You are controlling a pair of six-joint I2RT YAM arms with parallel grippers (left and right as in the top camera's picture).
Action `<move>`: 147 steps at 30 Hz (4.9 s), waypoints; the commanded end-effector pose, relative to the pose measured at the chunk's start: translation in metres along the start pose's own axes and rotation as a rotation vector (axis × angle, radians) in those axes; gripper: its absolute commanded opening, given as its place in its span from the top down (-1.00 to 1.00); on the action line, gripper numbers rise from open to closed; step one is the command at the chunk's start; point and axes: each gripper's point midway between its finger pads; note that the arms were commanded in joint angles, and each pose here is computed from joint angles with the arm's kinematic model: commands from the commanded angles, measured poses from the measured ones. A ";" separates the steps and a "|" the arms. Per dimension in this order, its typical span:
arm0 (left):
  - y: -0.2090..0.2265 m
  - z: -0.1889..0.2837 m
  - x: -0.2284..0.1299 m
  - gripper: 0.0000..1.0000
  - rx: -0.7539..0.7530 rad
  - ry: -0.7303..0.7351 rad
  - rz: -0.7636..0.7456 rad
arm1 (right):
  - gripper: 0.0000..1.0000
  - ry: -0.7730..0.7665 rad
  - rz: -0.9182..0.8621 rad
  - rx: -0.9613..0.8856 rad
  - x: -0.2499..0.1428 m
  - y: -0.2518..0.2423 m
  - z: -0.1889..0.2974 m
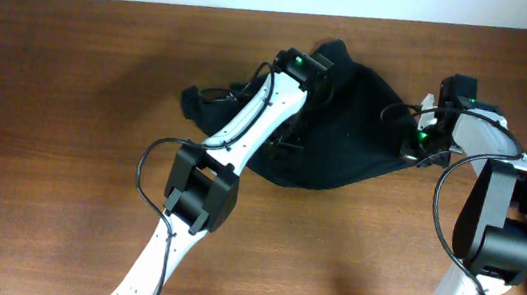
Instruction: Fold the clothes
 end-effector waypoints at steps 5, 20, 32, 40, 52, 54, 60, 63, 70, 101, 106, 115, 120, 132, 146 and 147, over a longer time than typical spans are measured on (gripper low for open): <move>0.009 0.083 -0.006 0.99 -0.066 -0.170 -0.021 | 0.92 0.123 -0.033 -0.094 -0.038 -0.028 -0.033; 0.016 0.072 -0.038 0.99 -0.102 -0.039 -0.102 | 0.91 0.121 -0.032 -0.094 -0.040 -0.028 -0.037; 0.099 0.129 -0.070 0.99 0.048 -0.185 0.090 | 0.91 0.117 -0.032 -0.094 -0.039 -0.028 -0.037; 0.115 0.116 -0.089 0.93 -0.024 -0.172 0.195 | 0.91 0.116 -0.032 -0.094 -0.039 -0.028 -0.037; 0.124 -0.047 -0.125 0.99 -0.103 0.083 0.341 | 0.92 0.115 -0.032 -0.094 -0.039 -0.028 -0.037; 0.131 -0.055 -0.129 1.00 -0.103 0.090 0.363 | 0.91 0.112 -0.032 -0.094 -0.038 -0.028 -0.037; 0.152 -0.058 -0.124 0.99 -0.067 0.047 0.404 | 0.91 0.112 -0.032 -0.094 -0.038 -0.028 -0.037; 0.171 -0.052 -0.121 0.98 0.013 -0.005 0.414 | 0.92 0.113 -0.032 -0.094 -0.038 -0.028 -0.037; 0.191 -0.044 -0.125 0.70 0.065 -0.018 0.443 | 0.91 0.113 -0.032 -0.094 -0.038 -0.028 -0.037; 0.040 0.029 -0.019 0.15 -0.320 -0.515 0.129 | 0.65 0.106 -0.032 -0.086 -0.037 -0.027 -0.037; 0.024 0.017 -0.013 0.15 -0.304 -0.531 0.136 | 0.80 0.107 -0.032 -0.084 -0.037 -0.027 -0.037; 0.026 -0.019 -0.007 0.01 -0.247 -0.487 0.168 | 0.80 0.106 -0.033 -0.063 -0.037 -0.023 -0.037; 0.035 -0.021 -0.003 0.72 -0.196 -0.506 0.183 | 0.80 0.106 -0.033 -0.063 -0.037 -0.023 -0.037; 0.104 -0.040 -0.047 0.99 0.097 -0.323 0.227 | 0.80 0.106 -0.033 -0.064 -0.037 -0.023 -0.037; 0.179 -0.051 -0.077 0.66 0.181 -0.126 0.371 | 0.80 0.107 -0.033 -0.064 -0.037 -0.023 -0.037; 0.183 -0.051 -0.078 0.47 0.182 -0.117 0.381 | 0.80 0.106 -0.033 -0.064 -0.037 -0.023 -0.037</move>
Point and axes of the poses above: each gripper's point midway between its finger pads, its own z axis back along the fingers, its own y axis along the line the jaws close on, x = y × z, and after that the axes turned 1 degree about -z, right-handed
